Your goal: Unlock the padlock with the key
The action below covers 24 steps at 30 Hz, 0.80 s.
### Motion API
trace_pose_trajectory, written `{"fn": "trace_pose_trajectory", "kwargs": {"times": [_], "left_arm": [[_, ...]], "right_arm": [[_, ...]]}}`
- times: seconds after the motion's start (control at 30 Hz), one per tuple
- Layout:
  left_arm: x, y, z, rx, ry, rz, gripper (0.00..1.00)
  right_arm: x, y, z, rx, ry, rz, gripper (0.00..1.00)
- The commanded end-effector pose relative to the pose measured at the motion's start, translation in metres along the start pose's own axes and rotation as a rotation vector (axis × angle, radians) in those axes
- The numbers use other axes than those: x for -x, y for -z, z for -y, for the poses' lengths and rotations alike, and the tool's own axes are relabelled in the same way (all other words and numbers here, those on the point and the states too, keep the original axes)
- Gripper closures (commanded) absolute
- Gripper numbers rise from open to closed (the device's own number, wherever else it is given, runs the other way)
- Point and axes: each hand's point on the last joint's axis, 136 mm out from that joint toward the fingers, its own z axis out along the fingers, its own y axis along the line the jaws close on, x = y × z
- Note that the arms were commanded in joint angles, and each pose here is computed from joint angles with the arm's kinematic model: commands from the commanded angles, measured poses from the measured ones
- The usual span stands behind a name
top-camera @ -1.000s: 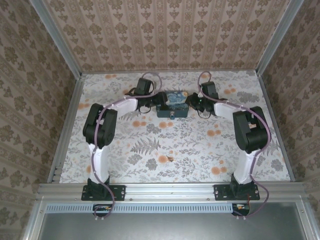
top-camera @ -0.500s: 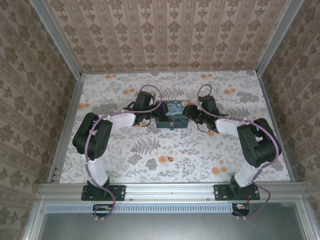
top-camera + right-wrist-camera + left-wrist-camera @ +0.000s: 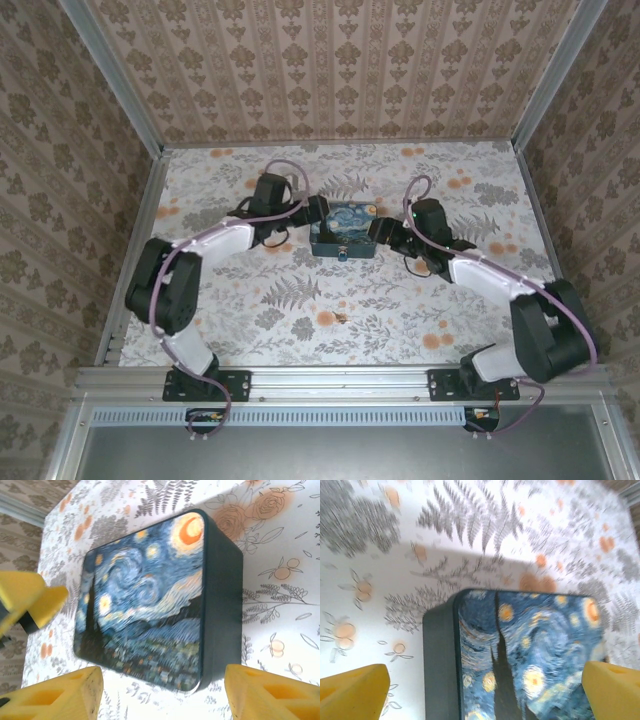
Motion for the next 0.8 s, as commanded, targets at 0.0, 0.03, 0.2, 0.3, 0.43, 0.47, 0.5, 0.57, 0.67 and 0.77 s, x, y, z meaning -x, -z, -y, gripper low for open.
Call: {"fn": "trace_pose_trajectory", "kwargs": {"times": [0.0, 0.03, 0.2, 0.3, 0.43, 0.47, 0.5, 0.57, 0.67, 0.77], "left_arm": [[0.009, 0.032, 0.003, -0.015, -0.052, 0.032, 0.00], [0.013, 0.042, 0.001, -0.018, -0.047, 0.050, 0.00], [0.022, 0.078, -0.032, 0.044, 0.062, 0.118, 0.00], [0.025, 0.091, -0.055, 0.042, 0.179, 0.146, 0.00], [0.024, 0.100, -0.073, 0.040, 0.283, 0.163, 0.00], [0.025, 0.102, -0.075, 0.043, 0.285, 0.165, 0.00], [0.024, 0.103, -0.075, 0.049, 0.280, 0.163, 0.00], [0.025, 0.106, -0.073, 0.059, 0.264, 0.162, 0.00], [0.025, 0.108, -0.067, 0.059, 0.231, 0.154, 0.00], [0.025, 0.106, -0.060, 0.048, 0.200, 0.145, 0.00]], "right_arm": [[-0.041, 0.013, 0.004, -0.012, 0.102, -0.130, 0.35], [-0.052, 0.015, 0.000, 0.002, 0.136, -0.166, 0.35], [-0.110, 0.015, -0.020, 0.044, 0.332, -0.347, 0.37], [-0.143, 0.010, -0.025, 0.030, 0.467, -0.444, 0.37], [-0.180, 0.001, -0.022, -0.011, 0.622, -0.557, 0.40], [-0.187, 0.000, -0.022, -0.020, 0.649, -0.577, 0.41], [-0.193, -0.001, -0.021, -0.033, 0.681, -0.592, 0.42], [-0.201, -0.003, -0.022, -0.051, 0.738, -0.615, 0.43], [-0.209, -0.007, -0.023, -0.082, 0.809, -0.635, 0.44], [-0.214, -0.010, -0.022, -0.107, 0.851, -0.647, 0.45]]}}
